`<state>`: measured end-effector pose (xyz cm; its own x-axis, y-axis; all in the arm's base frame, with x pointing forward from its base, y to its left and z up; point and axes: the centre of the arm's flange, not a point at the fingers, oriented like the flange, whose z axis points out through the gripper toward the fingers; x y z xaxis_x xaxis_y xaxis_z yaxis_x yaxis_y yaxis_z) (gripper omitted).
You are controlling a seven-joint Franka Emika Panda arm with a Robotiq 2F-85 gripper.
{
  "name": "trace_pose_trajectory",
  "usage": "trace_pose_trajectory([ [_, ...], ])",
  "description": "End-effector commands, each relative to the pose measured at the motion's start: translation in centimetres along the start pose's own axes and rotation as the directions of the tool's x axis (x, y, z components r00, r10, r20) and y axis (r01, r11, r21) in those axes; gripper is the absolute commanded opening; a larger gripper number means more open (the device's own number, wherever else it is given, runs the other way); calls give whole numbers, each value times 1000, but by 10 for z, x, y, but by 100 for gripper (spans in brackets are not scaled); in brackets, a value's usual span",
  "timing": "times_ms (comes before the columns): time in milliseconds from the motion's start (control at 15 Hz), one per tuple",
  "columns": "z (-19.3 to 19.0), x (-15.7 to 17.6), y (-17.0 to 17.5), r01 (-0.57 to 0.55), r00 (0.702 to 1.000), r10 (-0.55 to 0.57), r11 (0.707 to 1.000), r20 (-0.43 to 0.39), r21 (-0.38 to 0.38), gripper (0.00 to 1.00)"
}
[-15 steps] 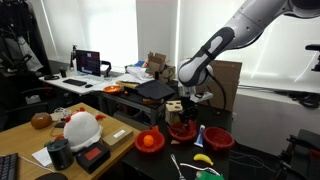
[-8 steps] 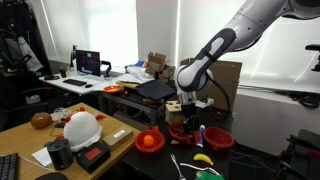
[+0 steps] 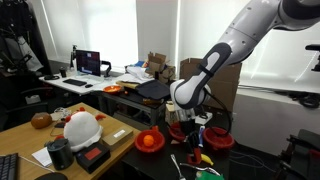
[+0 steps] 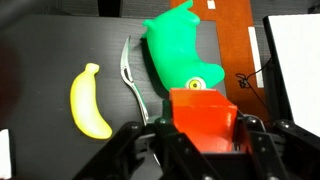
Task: Remove the red block from the bowl
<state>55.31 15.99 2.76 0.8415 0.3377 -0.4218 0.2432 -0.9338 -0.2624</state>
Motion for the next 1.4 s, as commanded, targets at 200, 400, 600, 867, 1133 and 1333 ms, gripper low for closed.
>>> trace_pose_trajectory([
  [200,35,48,2,5,1000,-7,999,-27,-47,26],
  [400,39,64,13,-23,999,22,999,-40,-38,26],
  [600,33,77,21,-42,997,40,999,-64,-35,26],
  [867,22,85,27,-52,995,49,998,-89,-35,26],
  [1133,17,84,35,-78,993,74,996,-90,-38,26],
  [1333,19,78,38,-100,993,99,995,-61,-22,26],
])
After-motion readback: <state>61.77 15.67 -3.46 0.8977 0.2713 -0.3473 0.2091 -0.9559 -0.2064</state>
